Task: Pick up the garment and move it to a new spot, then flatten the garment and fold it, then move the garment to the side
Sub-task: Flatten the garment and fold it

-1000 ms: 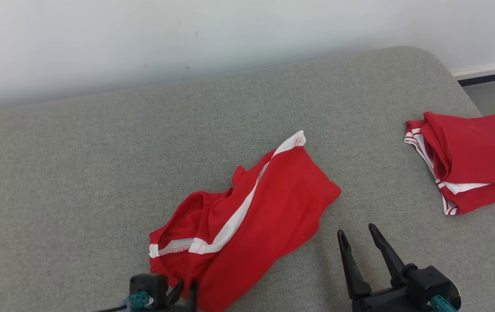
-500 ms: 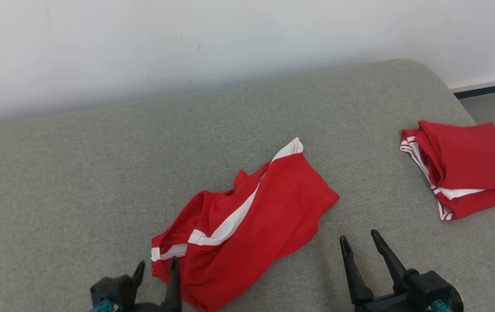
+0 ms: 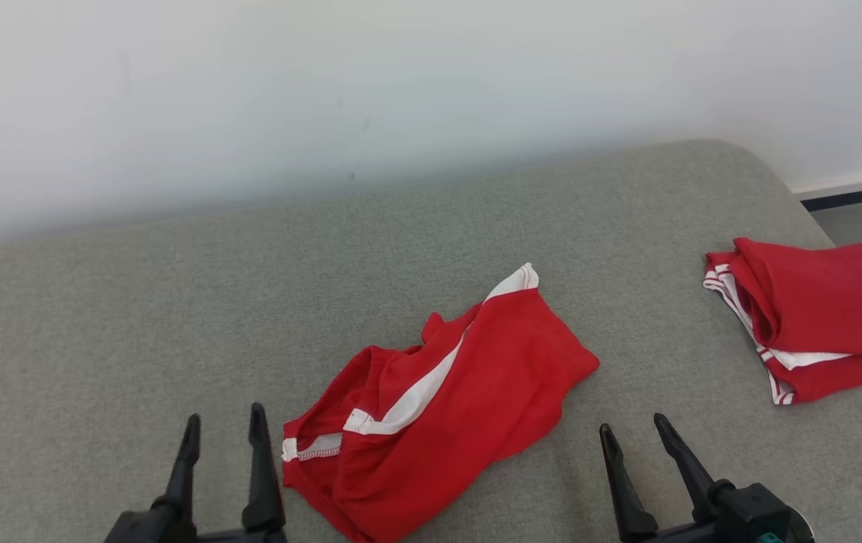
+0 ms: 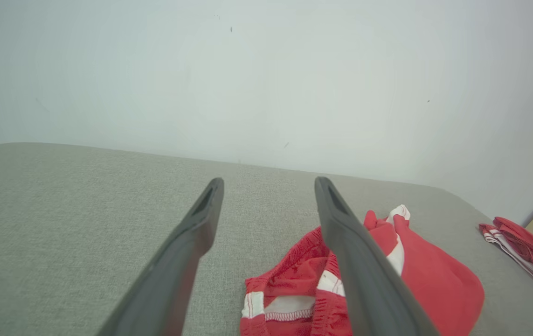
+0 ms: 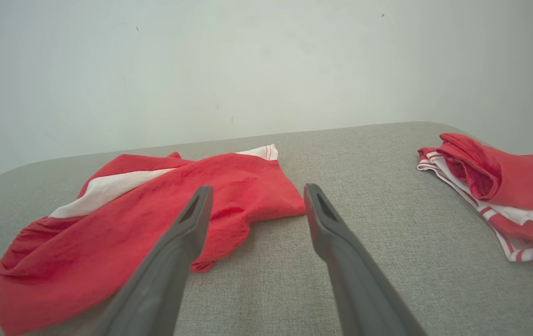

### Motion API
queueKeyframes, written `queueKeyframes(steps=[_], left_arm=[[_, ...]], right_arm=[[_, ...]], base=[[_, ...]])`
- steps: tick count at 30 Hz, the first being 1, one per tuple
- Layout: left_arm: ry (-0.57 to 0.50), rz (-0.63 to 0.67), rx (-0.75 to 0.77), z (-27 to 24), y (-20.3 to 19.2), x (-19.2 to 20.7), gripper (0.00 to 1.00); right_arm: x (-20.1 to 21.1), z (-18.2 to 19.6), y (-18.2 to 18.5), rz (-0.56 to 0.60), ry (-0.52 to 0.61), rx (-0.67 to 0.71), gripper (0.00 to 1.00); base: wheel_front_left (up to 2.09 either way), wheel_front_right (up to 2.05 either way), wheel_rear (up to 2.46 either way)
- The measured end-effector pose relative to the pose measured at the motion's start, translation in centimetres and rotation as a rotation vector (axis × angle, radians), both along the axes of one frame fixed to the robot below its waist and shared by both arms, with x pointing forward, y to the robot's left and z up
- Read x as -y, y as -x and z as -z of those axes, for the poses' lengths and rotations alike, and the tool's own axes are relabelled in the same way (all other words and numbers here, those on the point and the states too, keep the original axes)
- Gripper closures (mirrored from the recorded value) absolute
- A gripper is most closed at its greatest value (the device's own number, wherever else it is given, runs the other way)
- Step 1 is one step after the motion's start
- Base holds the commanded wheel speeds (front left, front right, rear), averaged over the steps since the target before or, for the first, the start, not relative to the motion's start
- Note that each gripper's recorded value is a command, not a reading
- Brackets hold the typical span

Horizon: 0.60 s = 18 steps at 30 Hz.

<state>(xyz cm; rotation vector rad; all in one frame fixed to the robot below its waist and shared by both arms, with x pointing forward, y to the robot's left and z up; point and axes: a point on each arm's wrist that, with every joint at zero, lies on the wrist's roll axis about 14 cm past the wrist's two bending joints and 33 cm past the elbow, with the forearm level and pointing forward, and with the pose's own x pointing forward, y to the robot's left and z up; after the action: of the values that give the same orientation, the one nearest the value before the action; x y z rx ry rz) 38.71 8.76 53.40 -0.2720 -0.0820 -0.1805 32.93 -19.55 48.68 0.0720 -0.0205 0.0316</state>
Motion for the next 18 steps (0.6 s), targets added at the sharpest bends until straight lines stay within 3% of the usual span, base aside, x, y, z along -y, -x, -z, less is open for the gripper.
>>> queueKeyframes(steps=[8, 18], left_arm=[[-0.014, -0.079, 0.044, 0.2, 1.8, -3.5, 0.0], [-0.125, -0.071, 0.021, 1.9, 3.7, -4.9, 0.0]], right_arm=[[0.1, -0.7, -0.2, 0.005, -0.006, 0.024, 0.0], [-0.5, -0.1, 0.1, -0.015, 0.004, 0.01, 0.0]], base=[[0.0, 0.0, 0.0], [0.0, 0.0, 0.0]])
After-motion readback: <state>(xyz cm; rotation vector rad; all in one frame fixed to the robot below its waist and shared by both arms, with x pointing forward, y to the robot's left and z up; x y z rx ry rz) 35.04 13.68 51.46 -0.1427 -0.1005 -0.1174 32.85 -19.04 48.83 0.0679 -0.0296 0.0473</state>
